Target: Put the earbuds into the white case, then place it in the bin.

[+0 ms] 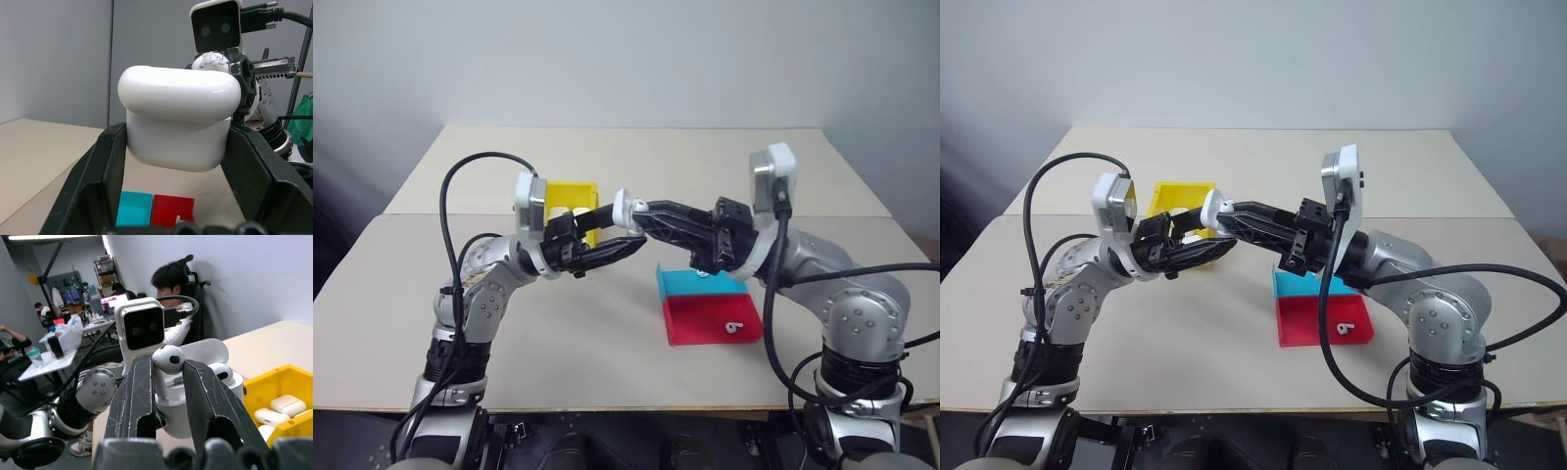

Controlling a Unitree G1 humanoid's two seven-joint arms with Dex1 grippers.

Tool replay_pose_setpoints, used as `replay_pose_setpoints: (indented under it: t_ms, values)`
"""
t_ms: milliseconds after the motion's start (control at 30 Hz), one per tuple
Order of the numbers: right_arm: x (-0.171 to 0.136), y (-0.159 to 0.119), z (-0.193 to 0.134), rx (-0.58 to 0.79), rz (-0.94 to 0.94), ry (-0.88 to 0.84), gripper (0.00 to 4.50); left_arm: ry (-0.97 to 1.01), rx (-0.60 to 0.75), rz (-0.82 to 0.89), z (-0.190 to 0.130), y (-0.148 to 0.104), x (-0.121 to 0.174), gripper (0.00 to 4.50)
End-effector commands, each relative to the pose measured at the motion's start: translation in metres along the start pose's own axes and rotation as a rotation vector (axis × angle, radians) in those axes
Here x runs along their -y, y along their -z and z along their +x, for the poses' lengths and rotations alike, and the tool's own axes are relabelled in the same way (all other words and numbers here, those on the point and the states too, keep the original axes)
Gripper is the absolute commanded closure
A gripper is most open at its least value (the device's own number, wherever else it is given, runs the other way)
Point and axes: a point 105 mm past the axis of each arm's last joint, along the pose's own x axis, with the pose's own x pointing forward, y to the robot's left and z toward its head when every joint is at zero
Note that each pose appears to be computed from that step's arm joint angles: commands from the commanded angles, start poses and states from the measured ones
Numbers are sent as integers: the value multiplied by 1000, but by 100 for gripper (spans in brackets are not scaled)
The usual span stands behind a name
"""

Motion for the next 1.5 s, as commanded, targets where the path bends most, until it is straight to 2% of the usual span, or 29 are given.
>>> replay_pose_setpoints:
  t_ms: [33,1000,1300,1367,1400,1500]
  values:
    - [-4,2,0,-14,-39,1,386,28,24,56,4,-14,5,174]
    - [6,8,1,-27,-51,45,386,31,30,48,3,-11,9,174]
    - [0,12,-1,-44,-62,9,386,26,31,49,3,-11,8,174]
    - [-4,13,-1,-48,-72,-18,311,26,31,50,3,-11,8,174]
    - [-6,13,-2,-51,-76,-31,291,25,31,50,3,-11,8,174]
    - [-8,12,-3,-57,-91,-41,189,24,31,52,3,-11,7,174]
